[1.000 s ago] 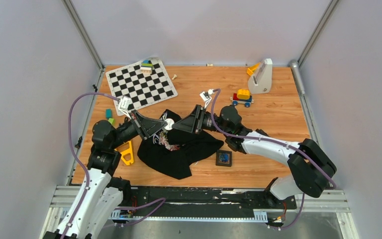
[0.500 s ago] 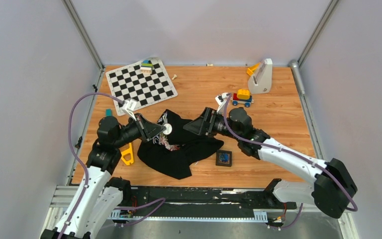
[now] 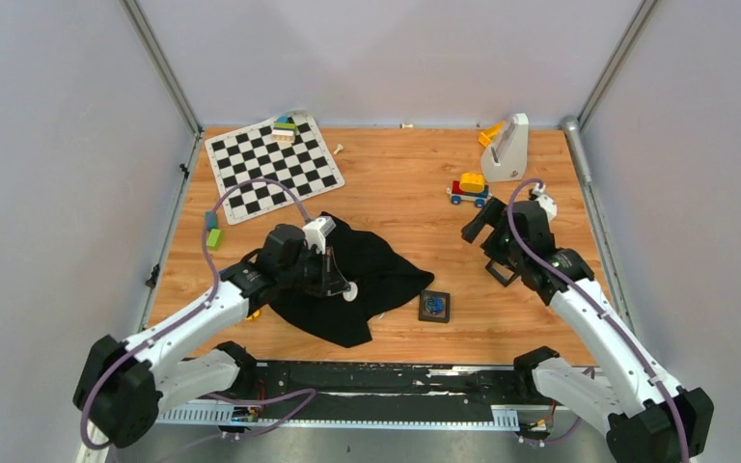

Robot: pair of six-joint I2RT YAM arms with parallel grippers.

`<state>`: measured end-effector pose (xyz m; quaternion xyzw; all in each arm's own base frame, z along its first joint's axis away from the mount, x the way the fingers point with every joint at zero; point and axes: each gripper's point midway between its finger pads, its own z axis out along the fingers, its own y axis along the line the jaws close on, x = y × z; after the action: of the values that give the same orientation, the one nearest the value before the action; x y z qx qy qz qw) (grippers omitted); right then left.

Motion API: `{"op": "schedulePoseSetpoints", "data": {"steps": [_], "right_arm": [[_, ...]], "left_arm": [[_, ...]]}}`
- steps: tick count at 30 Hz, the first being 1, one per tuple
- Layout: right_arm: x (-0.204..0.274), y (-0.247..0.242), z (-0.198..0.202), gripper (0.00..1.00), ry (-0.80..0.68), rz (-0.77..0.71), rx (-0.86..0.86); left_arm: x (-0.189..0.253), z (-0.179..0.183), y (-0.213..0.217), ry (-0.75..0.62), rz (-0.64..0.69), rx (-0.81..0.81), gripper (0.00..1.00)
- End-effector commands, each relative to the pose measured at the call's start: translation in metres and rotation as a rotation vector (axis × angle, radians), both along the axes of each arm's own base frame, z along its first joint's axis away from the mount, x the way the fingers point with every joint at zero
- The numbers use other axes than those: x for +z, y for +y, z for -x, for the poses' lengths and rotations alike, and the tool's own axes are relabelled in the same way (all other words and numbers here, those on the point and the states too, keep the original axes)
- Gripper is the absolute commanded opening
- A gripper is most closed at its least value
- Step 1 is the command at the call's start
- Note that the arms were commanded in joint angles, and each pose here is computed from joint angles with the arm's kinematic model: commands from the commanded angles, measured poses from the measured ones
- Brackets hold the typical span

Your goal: Remove the brooch from the garment

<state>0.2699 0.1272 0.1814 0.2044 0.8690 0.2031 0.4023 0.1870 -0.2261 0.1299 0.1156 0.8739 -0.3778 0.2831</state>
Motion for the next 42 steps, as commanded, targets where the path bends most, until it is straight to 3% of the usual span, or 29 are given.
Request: {"op": "schedulePoseSetpoints", "data": {"steps": [1, 4, 7, 12, 14, 19, 25, 31, 42], "right_arm": [[-0.007, -0.063, 0.016, 1.0, 0.113, 0.097, -0.253], [-0.016, -0.079, 0.021, 1.0, 0.168, 0.037, -0.423], [-0.023, -0.084, 0.023, 0.98, 0.224, -0.029, -0.519], [-0.028, -0.107, 0.018, 0.97, 0.249, 0.059, -0.62], [-0.035, -0.119, 0.019, 0.97, 0.28, 0.063, -0.674], [-0.053, -0.13, 0.019, 0.99, 0.344, 0.036, -0.738], [-0.063, -0.122, 0.004, 1.0, 0.387, -0.053, -0.745], [-0.062, -0.122, -0.035, 1.0, 0.323, 0.151, -0.454], [-0.092, -0.121, -0.028, 0.99, 0.437, 0.209, -0.403]], "left_arm": [[-0.017, -0.014, -0.012, 0.007, -0.041, -0.011, 0.0], [-0.036, -0.023, -0.016, 0.068, -0.052, 0.037, 0.0], [-0.065, -0.051, 0.006, 0.146, -0.089, 0.202, 0.0], [-0.095, -0.111, 0.07, 0.188, -0.146, 0.493, 0.0], [-0.097, -0.126, 0.083, 0.17, -0.179, 0.536, 0.0], [-0.067, -0.132, 0.054, 0.073, -0.061, 0.36, 0.0], [-0.022, -0.109, 0.024, -0.129, 0.081, 0.169, 0.0], [0.015, -0.083, 0.011, -0.302, 0.149, 0.089, 0.0], [0.02, -0.079, 0.01, -0.318, 0.159, 0.086, 0.0]]}}
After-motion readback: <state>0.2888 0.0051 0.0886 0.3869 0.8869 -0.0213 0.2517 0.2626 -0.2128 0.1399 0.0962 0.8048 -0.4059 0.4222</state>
